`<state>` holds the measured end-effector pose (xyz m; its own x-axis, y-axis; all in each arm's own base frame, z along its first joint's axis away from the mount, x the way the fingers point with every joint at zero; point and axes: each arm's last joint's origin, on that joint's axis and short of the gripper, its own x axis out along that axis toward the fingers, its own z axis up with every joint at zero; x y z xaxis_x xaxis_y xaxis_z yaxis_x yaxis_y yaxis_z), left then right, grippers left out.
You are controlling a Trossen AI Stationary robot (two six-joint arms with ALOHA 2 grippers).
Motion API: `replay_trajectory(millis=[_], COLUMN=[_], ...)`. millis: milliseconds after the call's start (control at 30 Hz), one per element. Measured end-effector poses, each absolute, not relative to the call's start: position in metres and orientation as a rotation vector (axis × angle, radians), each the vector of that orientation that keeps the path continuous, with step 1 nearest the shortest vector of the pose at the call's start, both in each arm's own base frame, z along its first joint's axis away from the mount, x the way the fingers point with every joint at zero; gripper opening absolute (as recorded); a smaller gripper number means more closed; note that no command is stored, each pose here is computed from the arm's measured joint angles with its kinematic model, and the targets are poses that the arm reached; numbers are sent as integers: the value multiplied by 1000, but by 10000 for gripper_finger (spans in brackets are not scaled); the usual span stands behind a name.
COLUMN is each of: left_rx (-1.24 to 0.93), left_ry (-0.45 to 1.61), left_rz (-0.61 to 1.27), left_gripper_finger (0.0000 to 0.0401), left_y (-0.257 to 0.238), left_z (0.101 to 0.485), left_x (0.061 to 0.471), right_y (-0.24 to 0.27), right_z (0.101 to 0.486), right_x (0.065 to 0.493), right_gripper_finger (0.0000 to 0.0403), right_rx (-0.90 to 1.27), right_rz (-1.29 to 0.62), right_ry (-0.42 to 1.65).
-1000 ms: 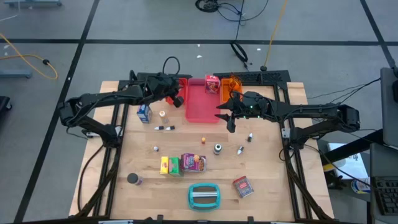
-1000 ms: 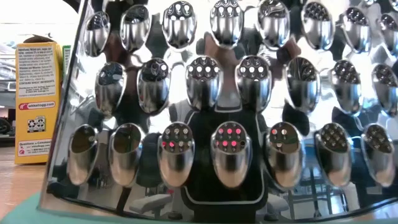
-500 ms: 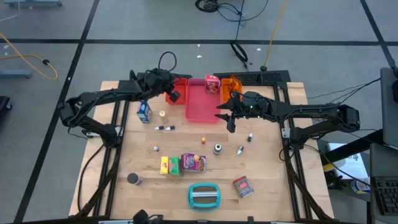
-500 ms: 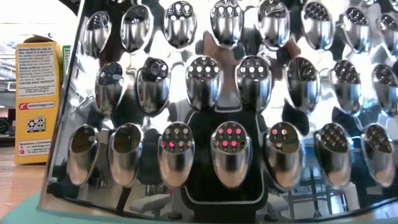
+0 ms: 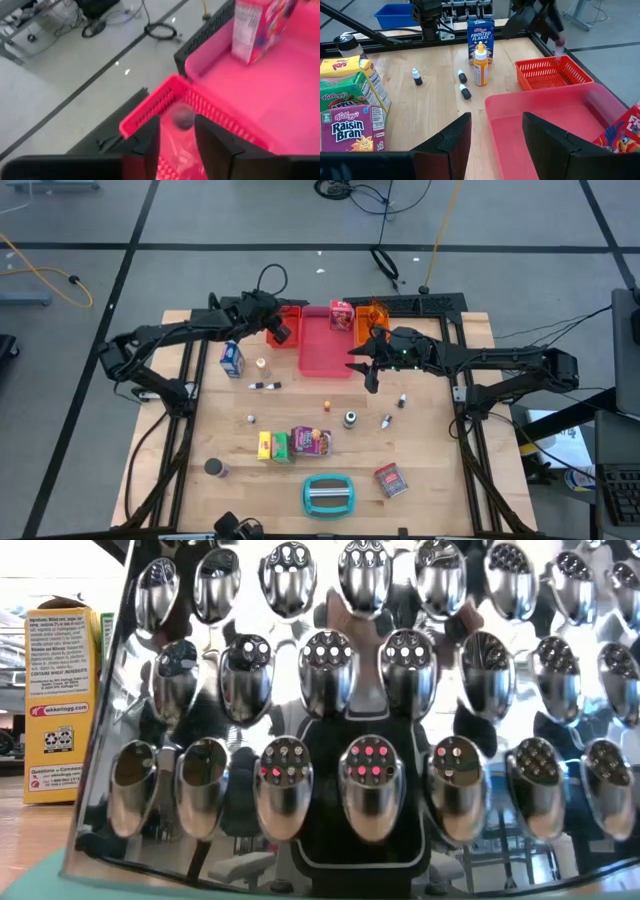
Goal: Pick & Place Kitchen Items
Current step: Put the small red food coloring bottle into the red bin, then put the large yellow food coloring bottle into the red bin
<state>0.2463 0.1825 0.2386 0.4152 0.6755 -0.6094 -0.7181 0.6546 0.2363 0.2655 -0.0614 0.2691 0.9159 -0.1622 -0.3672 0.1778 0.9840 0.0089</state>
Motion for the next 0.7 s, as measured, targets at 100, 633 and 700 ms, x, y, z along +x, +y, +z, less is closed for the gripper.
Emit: replay_trajectory(millis=[100, 633, 700], left_rx=[-69, -156, -168], left_ry=[719, 849, 897], left_rz=[883, 718, 700], left_gripper_finger=[158, 184, 184], left_y=[185, 160, 154], left_z=[240, 234, 233], left_x=[245, 244, 241], right_y=[-61, -61, -61], right_z=[269, 269, 269], right_x=[265, 265, 265], right_gripper_finger=[169, 168, 167], right_rx=[42, 42, 42], right_rz=[-175, -175, -175], right_ry=[374, 375, 375])
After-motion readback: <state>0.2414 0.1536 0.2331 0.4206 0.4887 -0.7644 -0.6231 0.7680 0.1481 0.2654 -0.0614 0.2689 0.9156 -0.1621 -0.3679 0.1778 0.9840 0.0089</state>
